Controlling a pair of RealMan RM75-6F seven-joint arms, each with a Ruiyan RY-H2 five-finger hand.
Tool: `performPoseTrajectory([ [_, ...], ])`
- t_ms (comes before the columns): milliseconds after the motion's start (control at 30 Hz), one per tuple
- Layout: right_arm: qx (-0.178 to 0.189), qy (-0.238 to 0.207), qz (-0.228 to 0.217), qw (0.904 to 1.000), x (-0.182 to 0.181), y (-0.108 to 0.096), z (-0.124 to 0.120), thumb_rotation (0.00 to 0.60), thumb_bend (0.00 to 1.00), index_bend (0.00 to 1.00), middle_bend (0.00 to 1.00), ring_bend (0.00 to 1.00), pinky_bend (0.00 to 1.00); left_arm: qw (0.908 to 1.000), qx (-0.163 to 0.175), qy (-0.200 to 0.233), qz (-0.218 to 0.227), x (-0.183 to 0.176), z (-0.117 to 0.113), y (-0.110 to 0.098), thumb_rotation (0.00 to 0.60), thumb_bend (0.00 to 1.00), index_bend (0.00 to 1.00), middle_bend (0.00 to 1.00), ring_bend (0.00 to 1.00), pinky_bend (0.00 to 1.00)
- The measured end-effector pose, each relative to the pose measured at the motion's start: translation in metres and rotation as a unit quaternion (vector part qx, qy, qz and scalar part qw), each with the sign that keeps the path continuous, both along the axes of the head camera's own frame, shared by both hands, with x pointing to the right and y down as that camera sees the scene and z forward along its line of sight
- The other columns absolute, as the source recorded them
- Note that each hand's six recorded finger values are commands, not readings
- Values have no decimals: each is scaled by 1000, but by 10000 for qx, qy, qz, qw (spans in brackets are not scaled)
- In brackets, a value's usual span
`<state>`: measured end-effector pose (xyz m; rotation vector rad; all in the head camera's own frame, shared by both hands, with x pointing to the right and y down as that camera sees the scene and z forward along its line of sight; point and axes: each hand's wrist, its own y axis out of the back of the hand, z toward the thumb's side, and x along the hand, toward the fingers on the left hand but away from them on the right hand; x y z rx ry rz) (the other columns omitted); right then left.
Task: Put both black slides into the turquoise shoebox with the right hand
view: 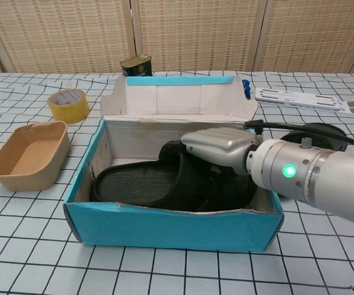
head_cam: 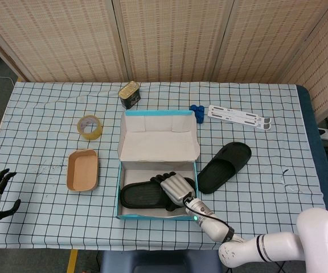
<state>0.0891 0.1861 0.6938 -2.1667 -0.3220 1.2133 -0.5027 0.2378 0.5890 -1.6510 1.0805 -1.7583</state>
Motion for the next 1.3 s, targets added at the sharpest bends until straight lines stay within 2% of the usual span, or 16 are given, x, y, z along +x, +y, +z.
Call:
performPoseTrajectory([
  [33,-19,10,-12,10000,1,0,0,600,36,262,264,103,256,10000,-6,-5,0,0,0,0,600,361,134,41,86,305],
  [67,-33,21,-28,10000,2,-1,1,600,36,211,216,70,233,10000,-12,-9,0,0,1,0,600,360,134,41,85,305],
  [133,-39,16,-46,10000,4,-3,0,600,36,48,76,0,153,10000,-20,-13,-6,0,1,-1,600,359,134,41,85,305],
  [200,-21,-62,-38,10000,4,-5,-3,600,37,3,17,0,91,10000,-21,-23,-7,-1,1,-2,600,360,134,41,86,306],
  [400,61,-349,-24,9994,5,-10,-15,600,37,0,0,0,20,10000,-17,-38,-18,-1,1,-3,600,361,134,41,85,306],
  [667,103,-483,42,9988,10,-15,-23,600,36,0,0,0,0,10000,-45,-56,-8,-1,2,-2,600,360,134,41,86,306],
  [767,264,-559,185,9979,15,-21,-34,600,36,0,0,0,0,10000,-42,-51,-17,-1,2,-3,600,360,134,41,87,306],
  [867,575,-610,377,9958,29,-31,-51,600,36,0,0,0,10,10000,-42,-31,-36,-2,2,-3,600,361,134,41,87,307],
  [1000,1138,-327,622,9910,66,-49,-72,600,36,42,83,0,113,10000,-42,-18,-45,-2,1,-2,600,361,134,41,87,308],
  [1067,1252,-139,676,9897,83,-53,-78,600,36,79,104,0,119,10000,-43,-18,-49,-2,2,-2,600,361,134,41,87,308],
  [1167,1271,173,724,9891,111,-57,-81,600,36,109,119,0,119,10000,-55,-34,-67,-3,2,-2,600,360,134,41,87,308],
  [1300,1019,458,790,9906,144,-57,-81,600,36,113,118,0,105,9999,-69,-49,-87,-3,3,-2,600,361,134,42,87,309],
])
